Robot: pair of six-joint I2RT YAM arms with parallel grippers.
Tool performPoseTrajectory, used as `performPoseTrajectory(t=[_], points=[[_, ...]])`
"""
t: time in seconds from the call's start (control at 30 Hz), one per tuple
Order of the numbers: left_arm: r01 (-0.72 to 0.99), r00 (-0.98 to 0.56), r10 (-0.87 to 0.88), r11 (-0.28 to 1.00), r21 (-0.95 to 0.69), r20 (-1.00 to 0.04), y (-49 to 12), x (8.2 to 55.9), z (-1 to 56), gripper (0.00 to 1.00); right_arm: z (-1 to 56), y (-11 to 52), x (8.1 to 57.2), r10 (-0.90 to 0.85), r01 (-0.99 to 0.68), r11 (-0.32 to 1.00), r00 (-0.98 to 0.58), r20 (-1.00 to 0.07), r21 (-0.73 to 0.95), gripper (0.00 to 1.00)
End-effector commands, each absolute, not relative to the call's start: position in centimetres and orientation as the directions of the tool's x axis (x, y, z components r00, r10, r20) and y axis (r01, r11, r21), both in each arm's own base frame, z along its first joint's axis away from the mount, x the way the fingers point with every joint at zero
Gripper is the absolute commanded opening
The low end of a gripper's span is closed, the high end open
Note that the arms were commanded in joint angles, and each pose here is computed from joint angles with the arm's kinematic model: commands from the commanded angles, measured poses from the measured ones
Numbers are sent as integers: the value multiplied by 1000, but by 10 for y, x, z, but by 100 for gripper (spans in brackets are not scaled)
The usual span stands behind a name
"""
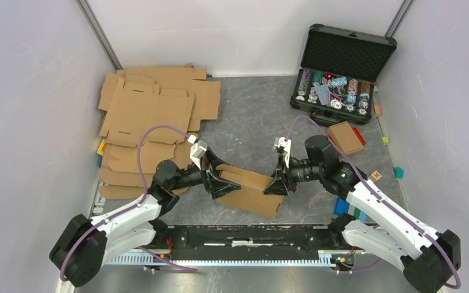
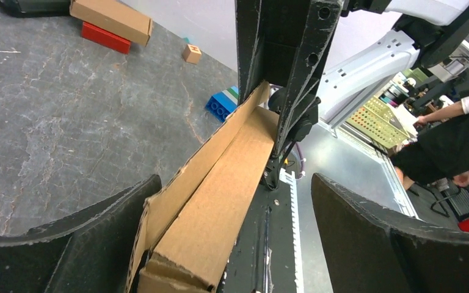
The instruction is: Fold the paper box
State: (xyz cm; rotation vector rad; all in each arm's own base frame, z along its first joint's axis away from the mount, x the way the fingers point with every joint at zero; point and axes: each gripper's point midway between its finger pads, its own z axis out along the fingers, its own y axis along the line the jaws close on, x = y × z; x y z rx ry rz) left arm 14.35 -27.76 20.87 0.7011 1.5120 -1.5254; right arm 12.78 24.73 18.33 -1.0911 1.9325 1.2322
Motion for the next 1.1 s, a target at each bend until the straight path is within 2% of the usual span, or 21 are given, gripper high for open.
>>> performPoseTrajectory(t=[0.0, 0.27, 0.37, 0.57, 0.77, 0.87, 1.0, 1.07], points=[[871, -459, -175, 105, -481, -871, -278, 144, 212, 98, 198, 242, 141, -271, -886, 276, -443, -854, 372, 31], [875, -454, -190, 90, -476, -870, -274, 142, 217, 95, 201, 233, 143, -271, -882, 306, -441, -856, 358, 30], [883, -441, -190, 87, -462, -877, -273, 140, 219, 91, 203, 232, 145, -260, -881, 316, -437, -861, 352, 30], [891, -434, -172, 68, -450, -885, -274, 137, 218, 75, 206, 234, 149, -232, -876, 313, -444, -865, 366, 29], [895, -427, -173, 62, -442, -888, -274, 136, 219, 44, 215, 235, 155, -194, -877, 327, -426, -884, 351, 32], [893, -429, -173, 63, -445, -887, -274, 136, 218, 39, 213, 235, 158, -194, -873, 341, -428, -883, 349, 33], [892, -431, -173, 67, -447, -886, -274, 137, 217, 27, 209, 240, 151, -195, -882, 283, -438, -877, 378, 52], [889, -438, -168, 66, -453, -883, -275, 137, 216, 20, 207, 242, 150, -192, -883, 268, -440, -877, 384, 66]])
